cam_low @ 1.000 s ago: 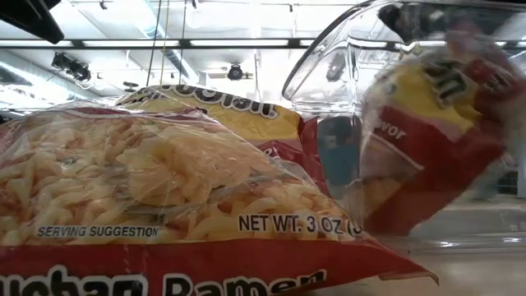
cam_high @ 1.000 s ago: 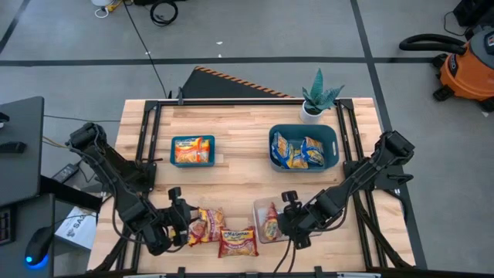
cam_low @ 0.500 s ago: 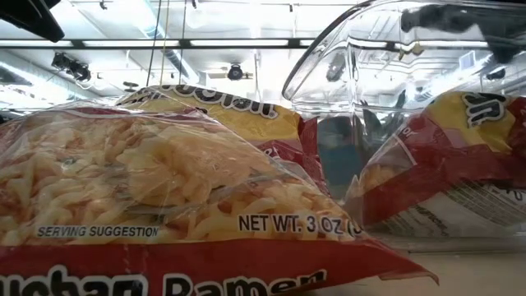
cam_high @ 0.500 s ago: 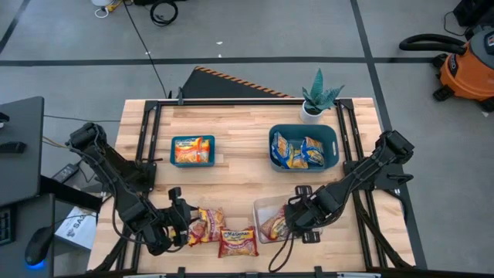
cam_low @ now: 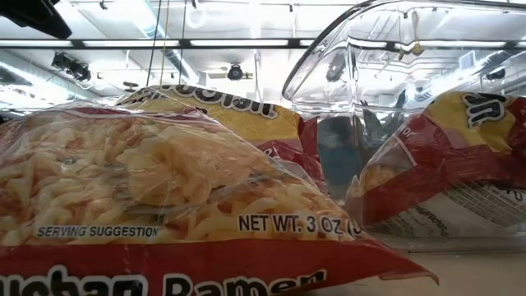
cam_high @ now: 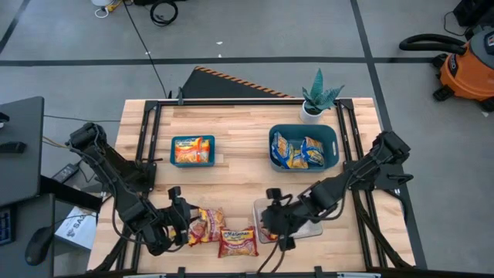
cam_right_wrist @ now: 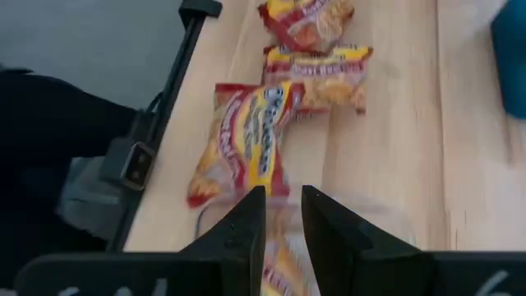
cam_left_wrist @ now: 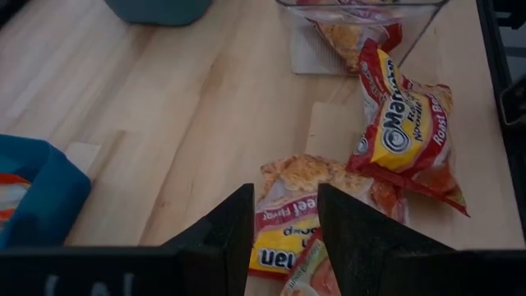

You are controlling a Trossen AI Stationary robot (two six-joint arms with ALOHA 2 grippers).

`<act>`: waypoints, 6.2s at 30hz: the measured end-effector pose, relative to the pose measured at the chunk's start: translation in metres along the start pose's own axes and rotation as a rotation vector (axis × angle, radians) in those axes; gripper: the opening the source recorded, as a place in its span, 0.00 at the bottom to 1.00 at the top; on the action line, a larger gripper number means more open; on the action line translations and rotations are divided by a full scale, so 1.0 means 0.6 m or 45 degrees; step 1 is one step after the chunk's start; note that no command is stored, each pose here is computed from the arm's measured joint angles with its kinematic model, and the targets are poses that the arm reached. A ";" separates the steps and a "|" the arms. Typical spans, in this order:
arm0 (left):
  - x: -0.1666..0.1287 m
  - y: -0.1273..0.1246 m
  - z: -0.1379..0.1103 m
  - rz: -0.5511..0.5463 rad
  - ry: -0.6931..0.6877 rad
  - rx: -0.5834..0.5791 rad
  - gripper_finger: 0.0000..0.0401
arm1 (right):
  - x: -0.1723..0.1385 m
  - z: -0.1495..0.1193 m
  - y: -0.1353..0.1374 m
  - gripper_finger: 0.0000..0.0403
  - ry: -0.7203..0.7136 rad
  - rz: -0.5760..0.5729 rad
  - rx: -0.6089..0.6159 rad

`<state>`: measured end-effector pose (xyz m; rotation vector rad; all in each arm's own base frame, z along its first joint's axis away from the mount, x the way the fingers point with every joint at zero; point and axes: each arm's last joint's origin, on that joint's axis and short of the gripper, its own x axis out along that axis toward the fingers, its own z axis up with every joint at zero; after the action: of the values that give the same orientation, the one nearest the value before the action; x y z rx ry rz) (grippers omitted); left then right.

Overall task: Sort Maruchan noodles
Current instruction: Put the red noodle pack into the transparent bin

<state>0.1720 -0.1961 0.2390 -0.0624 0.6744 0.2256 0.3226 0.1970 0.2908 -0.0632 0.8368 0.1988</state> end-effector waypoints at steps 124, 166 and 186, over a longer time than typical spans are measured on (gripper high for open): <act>-0.016 -0.012 0.008 -0.083 -0.099 -0.022 0.35 | -0.001 0.009 -0.096 0.39 0.429 0.204 -0.099; 0.046 -0.008 -0.002 0.059 0.057 0.101 0.35 | 0.134 0.068 -0.047 0.54 -0.201 0.055 -0.261; 0.061 -0.003 -0.064 -0.013 0.067 0.200 0.35 | 0.173 0.042 -0.024 0.54 -0.100 0.067 -0.256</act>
<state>0.1769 -0.1957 0.1861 0.0793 0.7423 0.1612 0.4115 0.2020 0.2301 -0.2207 0.7391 0.3328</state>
